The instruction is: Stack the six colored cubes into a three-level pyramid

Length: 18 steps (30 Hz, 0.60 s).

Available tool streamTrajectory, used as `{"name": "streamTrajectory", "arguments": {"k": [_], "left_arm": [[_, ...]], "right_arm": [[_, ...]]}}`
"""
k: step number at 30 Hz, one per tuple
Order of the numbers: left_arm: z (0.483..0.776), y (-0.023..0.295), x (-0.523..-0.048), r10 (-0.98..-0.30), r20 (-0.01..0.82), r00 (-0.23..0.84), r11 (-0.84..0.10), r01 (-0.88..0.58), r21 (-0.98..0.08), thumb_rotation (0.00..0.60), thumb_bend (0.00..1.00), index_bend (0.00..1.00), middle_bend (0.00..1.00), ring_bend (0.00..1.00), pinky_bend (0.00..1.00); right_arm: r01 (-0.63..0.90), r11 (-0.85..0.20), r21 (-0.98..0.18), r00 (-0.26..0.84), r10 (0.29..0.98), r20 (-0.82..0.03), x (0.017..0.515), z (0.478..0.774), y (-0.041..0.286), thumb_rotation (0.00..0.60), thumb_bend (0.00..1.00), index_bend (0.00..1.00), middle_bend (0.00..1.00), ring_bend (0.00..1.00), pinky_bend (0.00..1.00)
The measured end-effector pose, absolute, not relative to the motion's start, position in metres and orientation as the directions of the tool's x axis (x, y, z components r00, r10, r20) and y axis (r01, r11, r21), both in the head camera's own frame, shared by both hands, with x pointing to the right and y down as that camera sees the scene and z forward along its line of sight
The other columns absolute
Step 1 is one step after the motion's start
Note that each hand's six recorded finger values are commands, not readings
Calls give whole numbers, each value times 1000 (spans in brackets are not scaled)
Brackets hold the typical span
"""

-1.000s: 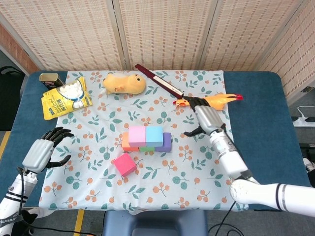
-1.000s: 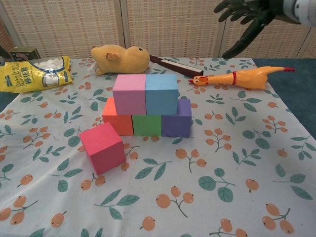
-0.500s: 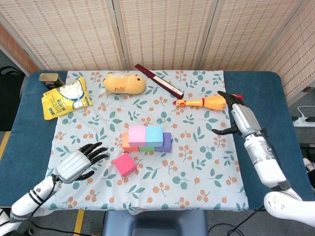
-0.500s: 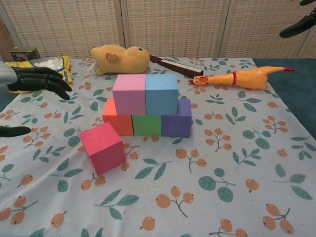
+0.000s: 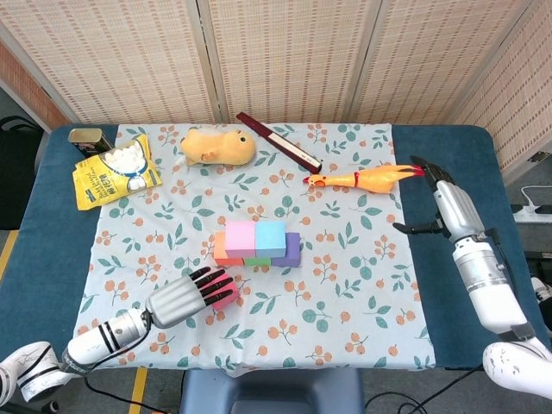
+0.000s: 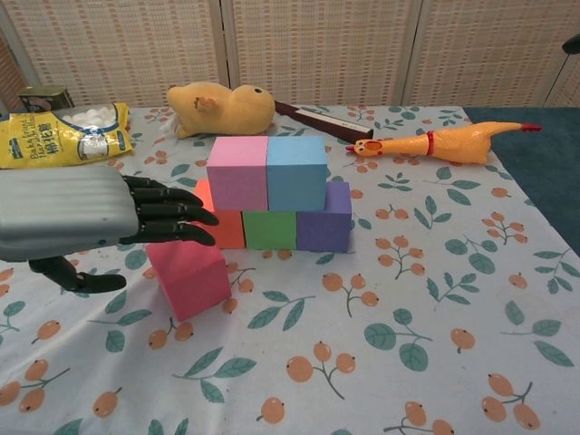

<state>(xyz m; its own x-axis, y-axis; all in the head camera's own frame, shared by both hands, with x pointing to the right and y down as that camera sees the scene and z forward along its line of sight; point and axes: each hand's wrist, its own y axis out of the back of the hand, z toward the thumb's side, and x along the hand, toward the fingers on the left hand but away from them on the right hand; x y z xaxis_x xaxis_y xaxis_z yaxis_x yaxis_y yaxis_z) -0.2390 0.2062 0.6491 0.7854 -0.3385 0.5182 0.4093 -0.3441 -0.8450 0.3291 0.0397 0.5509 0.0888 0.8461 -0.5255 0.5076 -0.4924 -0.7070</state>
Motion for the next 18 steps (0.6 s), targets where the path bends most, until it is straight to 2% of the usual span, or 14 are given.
{"name": "streamTrajectory", "arguments": {"k": [4, 18], "left_arm": [[651, 208, -226, -319, 530, 786, -338, 427, -838, 600, 391, 4, 0, 0, 146], [658, 198, -196, -283, 603, 746, -376, 493, -785, 600, 392, 0, 0, 0, 142]], "right_arm": [[512, -487, -708, 78, 847, -526, 336, 550, 42, 600, 0, 0, 62, 0, 0], [539, -452, -711, 39, 856, -515, 358, 541, 47, 600, 0, 0, 58, 0, 0]]}}
